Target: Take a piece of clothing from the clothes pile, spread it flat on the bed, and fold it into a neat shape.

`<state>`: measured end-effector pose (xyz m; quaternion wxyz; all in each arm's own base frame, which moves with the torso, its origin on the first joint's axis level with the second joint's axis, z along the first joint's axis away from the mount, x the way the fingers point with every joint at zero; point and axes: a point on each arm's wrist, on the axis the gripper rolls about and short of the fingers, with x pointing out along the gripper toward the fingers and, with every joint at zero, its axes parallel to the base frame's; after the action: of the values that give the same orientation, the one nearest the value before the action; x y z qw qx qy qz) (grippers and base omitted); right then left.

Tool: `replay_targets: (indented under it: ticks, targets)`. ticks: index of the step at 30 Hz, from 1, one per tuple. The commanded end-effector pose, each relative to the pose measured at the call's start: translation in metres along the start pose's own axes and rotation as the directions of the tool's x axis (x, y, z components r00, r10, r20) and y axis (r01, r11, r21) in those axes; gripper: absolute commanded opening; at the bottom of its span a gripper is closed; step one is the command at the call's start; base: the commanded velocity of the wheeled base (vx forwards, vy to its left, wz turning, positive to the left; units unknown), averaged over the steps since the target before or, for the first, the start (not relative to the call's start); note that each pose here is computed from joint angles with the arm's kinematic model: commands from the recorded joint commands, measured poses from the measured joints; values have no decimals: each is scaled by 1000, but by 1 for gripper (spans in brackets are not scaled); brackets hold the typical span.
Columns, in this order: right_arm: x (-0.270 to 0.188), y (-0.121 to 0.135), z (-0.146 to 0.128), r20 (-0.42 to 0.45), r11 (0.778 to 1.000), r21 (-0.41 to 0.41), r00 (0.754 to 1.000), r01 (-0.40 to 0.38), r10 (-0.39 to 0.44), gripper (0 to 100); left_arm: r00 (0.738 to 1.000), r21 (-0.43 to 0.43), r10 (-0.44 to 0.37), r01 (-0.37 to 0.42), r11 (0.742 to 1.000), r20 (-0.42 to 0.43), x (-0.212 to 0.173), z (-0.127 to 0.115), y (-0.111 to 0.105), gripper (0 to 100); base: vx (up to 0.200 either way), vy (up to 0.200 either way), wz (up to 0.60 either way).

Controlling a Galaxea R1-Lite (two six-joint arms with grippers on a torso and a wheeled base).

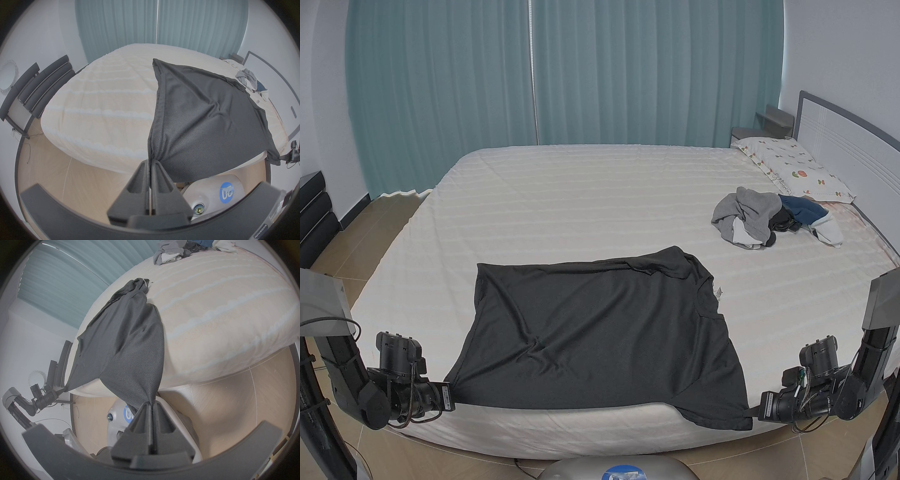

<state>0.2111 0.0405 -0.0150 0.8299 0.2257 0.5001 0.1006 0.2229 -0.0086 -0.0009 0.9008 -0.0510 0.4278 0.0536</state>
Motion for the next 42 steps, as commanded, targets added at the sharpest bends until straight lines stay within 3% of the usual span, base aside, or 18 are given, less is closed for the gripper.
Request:
replay_targets:
  ticks: [1, 2, 3, 11, 14, 18, 20, 21, 25, 30, 36, 42]
  targets:
    - [6, -2, 0, -13, 1000, 5, 1000, 7, -7, 0, 1000, 5, 2, -2, 1000, -29, 5, -5, -1, 100, 0, 0, 0]
    - [7, -2, 1, -10, 1000, 4, 1000, 6, -6, 0, 1000, 5, 1, -1, 1000, -29, 5, -5, -1, 100, 0, 0, 0]
    - [7, -2, 2, -5, 1000, 4, 1000, 2, -2, 100, 1000, 6, 0, 0, 1000, -29, 5, -5, -1, 100, 0, 0, 0]
    - [-5, 5, 31, 134, 998, 30, 989, -62, 57, 100, 1000, -6, -15, 15, 1000, 4, 5, 2, -3, 100, 0, 0, 0]
    - [-10, 15, 55, 213, 987, 66, 968, -148, 131, 100, 999, -18, -30, 31, 999, 45, 5, 12, -5, 100, 0, 0, 0]
    - [-1, 20, 78, 268, 965, 158, 950, -208, 161, 100, 993, -124, -49, 62, 990, 104, 7, 26, -10, 100, 0, 0, 0]
    - [-1, 20, 79, 268, 964, 163, 950, -209, 161, 100, 993, -131, -50, 64, 989, 107, 7, 27, -10, 100, 0, 0, 0]
    - [9, 17, 92, 287, 936, 250, 942, -247, 173, 100, 988, -208, -63, 92, 974, 143, 8, 37, -13, 100, 0, 0, 0]
    - [27, 1, 101, 309, 912, 312, 936, -267, 168, 100, 987, -216, -68, 99, 971, 145, 10, 38, -13, 100, 200, 0, 0]
    - [42, -14, 97, 347, 904, 310, 921, -294, 180, 100, 984, -244, -111, 143, 959, 139, 14, 41, -15, 100, 200, 0, 0]
    - [42, -12, 96, 370, 879, 340, 907, -334, 201, 100, 978, -300, -148, 187, 935, 147, 16, 45, -16, 100, 100, 0, 0]
    - [33, 5, 102, 408, 884, 291, 883, -365, 230, 100, 972, -313, -194, 228, 922, 135, 17, 45, -11, 100, 0, 0, 0]
